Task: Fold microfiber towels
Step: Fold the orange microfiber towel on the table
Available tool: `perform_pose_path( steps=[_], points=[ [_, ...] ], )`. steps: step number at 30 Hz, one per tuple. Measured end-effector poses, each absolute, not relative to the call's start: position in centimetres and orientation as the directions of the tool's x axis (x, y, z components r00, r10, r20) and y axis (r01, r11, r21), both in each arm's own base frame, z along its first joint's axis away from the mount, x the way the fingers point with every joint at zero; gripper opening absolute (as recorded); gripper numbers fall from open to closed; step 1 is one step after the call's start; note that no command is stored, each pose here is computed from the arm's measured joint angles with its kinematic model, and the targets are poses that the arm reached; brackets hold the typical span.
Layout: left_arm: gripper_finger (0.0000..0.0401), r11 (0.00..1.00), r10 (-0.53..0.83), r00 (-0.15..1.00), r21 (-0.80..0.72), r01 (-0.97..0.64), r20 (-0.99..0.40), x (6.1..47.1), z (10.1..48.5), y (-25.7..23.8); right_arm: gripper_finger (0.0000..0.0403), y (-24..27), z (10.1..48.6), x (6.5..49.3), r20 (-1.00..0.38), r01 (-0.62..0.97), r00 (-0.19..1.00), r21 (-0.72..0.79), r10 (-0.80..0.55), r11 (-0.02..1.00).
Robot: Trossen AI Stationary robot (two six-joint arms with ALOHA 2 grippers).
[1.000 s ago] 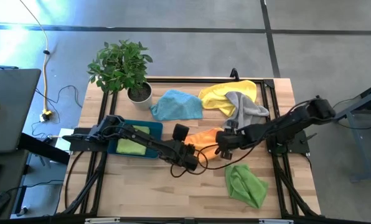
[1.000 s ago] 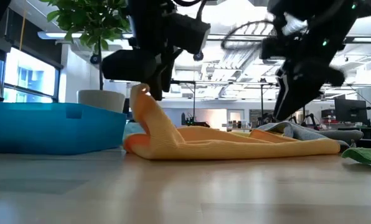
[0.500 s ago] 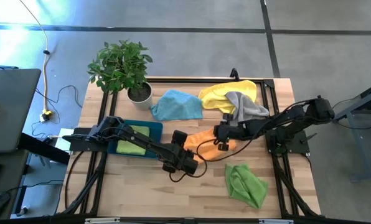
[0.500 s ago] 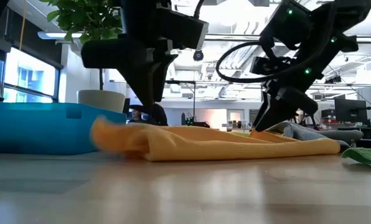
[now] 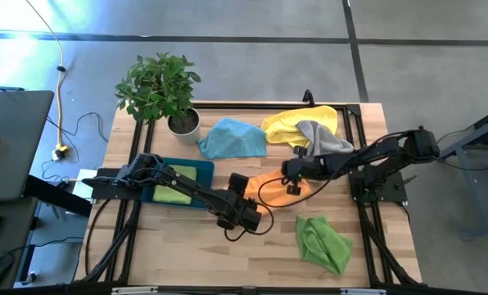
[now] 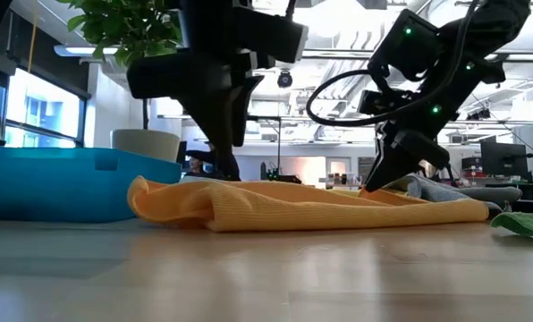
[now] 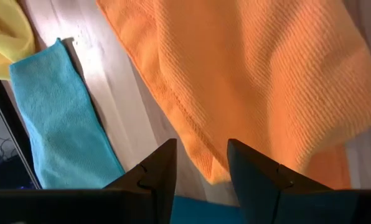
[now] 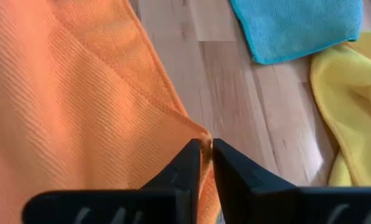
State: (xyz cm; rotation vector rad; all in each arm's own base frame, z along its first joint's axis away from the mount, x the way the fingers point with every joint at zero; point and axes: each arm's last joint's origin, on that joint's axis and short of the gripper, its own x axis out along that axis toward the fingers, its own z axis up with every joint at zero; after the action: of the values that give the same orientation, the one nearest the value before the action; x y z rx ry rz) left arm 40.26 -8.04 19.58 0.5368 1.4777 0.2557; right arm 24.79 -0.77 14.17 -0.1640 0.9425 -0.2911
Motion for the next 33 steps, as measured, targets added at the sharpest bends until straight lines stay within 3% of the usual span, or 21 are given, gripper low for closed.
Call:
perform_pose_path(
  steps=[4,11,15,19,25,33],
  points=[
    [0.0131,0.861,0.481,0.096,0.490,0.134,-0.872,40.3,19.6,-8.1,0.0036,-1.0,14.2,24.8,-0.772,0.180,0.551,-0.262,-0.318,0.948],
    [0.0131,0.866,0.481,0.095,0.489,0.106,-0.872,40.3,19.6,-8.1,0.0091,-1.1,14.2,24.8,-0.772,0.189,0.549,-0.258,-0.320,0.948],
    [0.0131,0.869,0.481,0.096,0.488,0.084,-0.871,40.2,19.6,-8.2,0.0101,-1.3,14.2,24.8,-0.773,0.199,0.546,-0.255,-0.323,0.946],
    [0.0131,0.870,0.480,0.101,0.488,0.076,-0.871,40.1,19.6,-8.7,0.0076,-1.6,14.2,24.8,-0.774,0.206,0.543,-0.254,-0.326,0.945],
    [0.0131,0.871,0.477,0.115,0.486,0.073,-0.871,39.8,19.6,-9.9,0.0008,-1.6,14.1,24.8,-0.796,0.161,0.558,-0.172,-0.233,0.972],
    [0.0131,0.874,0.472,0.133,0.483,0.061,-0.871,39.3,19.6,-11.6,0.0002,-1.7,14.1,24.6,-0.794,0.188,0.537,-0.218,-0.286,0.958]
  ],
)
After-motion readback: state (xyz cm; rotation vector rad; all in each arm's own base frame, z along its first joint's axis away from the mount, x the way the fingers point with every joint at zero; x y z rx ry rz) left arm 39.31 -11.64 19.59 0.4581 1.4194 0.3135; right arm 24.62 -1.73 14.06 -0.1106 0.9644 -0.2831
